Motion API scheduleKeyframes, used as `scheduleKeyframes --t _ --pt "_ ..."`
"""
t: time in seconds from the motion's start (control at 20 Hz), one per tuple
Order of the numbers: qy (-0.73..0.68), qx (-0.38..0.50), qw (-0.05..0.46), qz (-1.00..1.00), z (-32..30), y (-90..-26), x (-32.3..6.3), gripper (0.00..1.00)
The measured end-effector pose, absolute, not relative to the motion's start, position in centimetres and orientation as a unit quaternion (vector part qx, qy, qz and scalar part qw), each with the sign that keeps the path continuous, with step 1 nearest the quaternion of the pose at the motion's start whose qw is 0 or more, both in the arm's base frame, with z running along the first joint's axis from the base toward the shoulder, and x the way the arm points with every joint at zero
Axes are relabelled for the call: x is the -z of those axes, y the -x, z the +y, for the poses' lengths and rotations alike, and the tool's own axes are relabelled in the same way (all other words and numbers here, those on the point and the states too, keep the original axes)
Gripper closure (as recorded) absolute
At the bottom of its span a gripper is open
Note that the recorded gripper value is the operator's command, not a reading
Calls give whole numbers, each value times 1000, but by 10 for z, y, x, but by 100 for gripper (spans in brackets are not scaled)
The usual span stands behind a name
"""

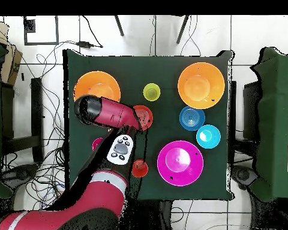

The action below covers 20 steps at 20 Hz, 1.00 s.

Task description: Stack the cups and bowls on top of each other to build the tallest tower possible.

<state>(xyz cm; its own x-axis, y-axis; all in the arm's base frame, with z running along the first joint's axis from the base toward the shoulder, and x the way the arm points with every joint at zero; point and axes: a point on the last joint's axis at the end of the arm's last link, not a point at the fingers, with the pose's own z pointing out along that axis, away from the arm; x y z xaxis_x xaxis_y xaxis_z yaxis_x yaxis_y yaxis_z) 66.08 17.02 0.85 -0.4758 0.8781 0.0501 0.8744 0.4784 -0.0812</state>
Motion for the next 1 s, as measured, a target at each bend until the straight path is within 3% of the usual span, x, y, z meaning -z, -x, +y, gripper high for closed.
scheduleKeyframes --t 0.25,0.7,1.0 --pt "501 -35 34 -864 135 -667 -32 0" --pt "544 -22 -14 -839 19 -700 -114 0" --pt "545 -16 -53 -836 -8 -704 -117 0"
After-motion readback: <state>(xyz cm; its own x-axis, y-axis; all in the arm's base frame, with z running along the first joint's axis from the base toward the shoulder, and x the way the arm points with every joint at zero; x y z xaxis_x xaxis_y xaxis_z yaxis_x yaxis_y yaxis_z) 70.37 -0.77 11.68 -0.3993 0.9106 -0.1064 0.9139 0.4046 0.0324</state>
